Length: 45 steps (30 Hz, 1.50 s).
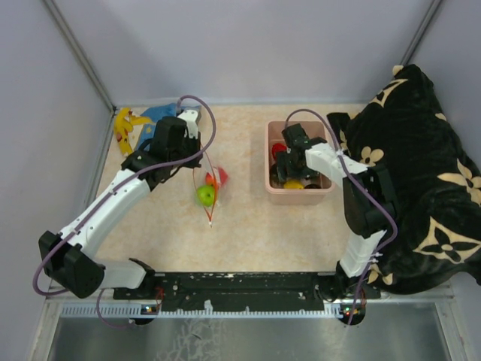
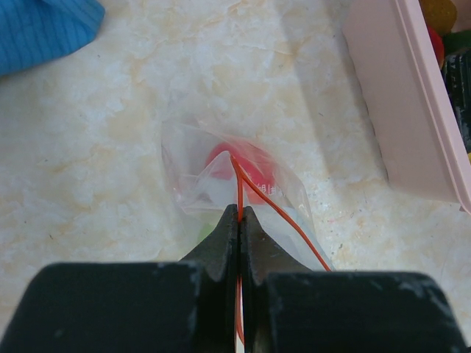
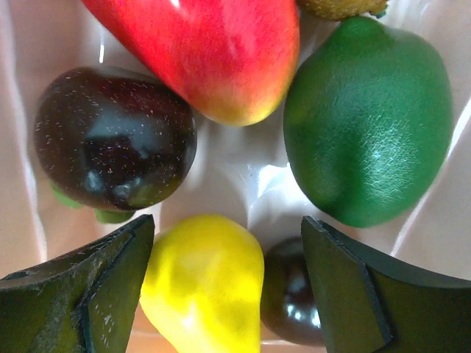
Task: Place the food in the zip-top bag and seal the zipper
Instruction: Pick up the fake fruit from the bin.
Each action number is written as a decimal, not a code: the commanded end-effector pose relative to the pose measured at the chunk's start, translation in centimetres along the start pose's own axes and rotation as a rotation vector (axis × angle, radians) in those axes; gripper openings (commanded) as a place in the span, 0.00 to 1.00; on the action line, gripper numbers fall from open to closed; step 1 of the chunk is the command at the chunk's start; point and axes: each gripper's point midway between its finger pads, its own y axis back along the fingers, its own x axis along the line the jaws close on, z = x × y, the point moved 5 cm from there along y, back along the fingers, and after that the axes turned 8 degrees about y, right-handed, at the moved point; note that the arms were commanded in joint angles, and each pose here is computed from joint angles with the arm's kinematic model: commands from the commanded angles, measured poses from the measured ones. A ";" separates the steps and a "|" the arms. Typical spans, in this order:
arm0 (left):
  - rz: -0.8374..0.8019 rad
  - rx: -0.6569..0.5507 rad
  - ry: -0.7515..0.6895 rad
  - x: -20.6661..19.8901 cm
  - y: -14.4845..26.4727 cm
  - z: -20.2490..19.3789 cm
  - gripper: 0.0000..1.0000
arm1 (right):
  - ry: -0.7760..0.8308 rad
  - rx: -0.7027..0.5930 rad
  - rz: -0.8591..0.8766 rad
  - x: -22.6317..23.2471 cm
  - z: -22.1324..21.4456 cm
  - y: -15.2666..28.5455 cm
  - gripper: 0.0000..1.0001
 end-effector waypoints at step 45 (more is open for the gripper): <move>0.117 0.401 0.077 -1.2 -7.5 3.0 0.00 | 0.092 -0.396 0.139 1.2 7.2 5.4 0.71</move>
